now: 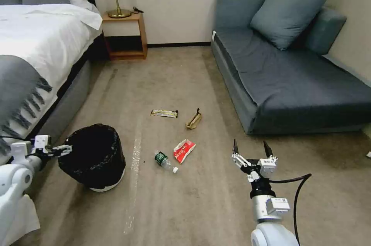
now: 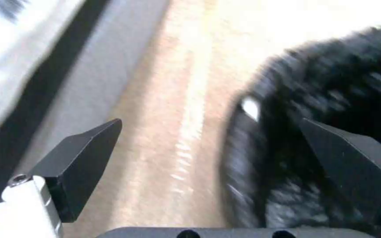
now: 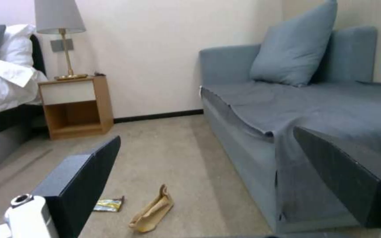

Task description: Pick up the trash bin, then pick up the garbage on the floor and place it into the trash bin.

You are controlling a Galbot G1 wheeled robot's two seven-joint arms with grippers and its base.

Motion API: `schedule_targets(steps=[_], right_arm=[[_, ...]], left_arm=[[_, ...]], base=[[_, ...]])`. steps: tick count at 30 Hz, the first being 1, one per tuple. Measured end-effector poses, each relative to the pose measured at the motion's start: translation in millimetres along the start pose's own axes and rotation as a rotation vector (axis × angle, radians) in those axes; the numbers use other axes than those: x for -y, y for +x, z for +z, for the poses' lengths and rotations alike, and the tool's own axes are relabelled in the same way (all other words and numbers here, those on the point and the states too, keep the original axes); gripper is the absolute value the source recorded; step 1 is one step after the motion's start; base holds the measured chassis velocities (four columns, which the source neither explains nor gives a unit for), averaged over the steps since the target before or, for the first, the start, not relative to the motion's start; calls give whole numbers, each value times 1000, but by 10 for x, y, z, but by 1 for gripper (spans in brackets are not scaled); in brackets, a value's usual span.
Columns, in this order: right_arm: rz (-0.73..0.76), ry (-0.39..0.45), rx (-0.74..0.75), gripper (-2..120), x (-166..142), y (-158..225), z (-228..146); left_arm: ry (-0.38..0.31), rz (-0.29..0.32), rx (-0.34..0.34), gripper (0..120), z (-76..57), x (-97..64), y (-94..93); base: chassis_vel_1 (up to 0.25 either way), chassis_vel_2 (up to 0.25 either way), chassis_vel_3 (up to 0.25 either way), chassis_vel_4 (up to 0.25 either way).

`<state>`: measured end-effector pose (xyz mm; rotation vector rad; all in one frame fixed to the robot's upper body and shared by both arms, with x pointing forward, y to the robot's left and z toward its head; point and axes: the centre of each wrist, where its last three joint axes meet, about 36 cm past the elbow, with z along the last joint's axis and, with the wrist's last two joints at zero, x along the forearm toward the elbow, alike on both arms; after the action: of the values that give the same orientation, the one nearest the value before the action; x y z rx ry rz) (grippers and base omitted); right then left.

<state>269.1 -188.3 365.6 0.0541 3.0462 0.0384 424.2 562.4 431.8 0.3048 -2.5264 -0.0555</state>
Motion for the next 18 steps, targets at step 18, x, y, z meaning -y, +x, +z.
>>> schedule_targets(steps=[18], right_arm=[[9,1,10,100,-21,-42,-31]], left_arm=[[-20,94,-121,95,48,70,-329]], base=[[0,0,0,0]])
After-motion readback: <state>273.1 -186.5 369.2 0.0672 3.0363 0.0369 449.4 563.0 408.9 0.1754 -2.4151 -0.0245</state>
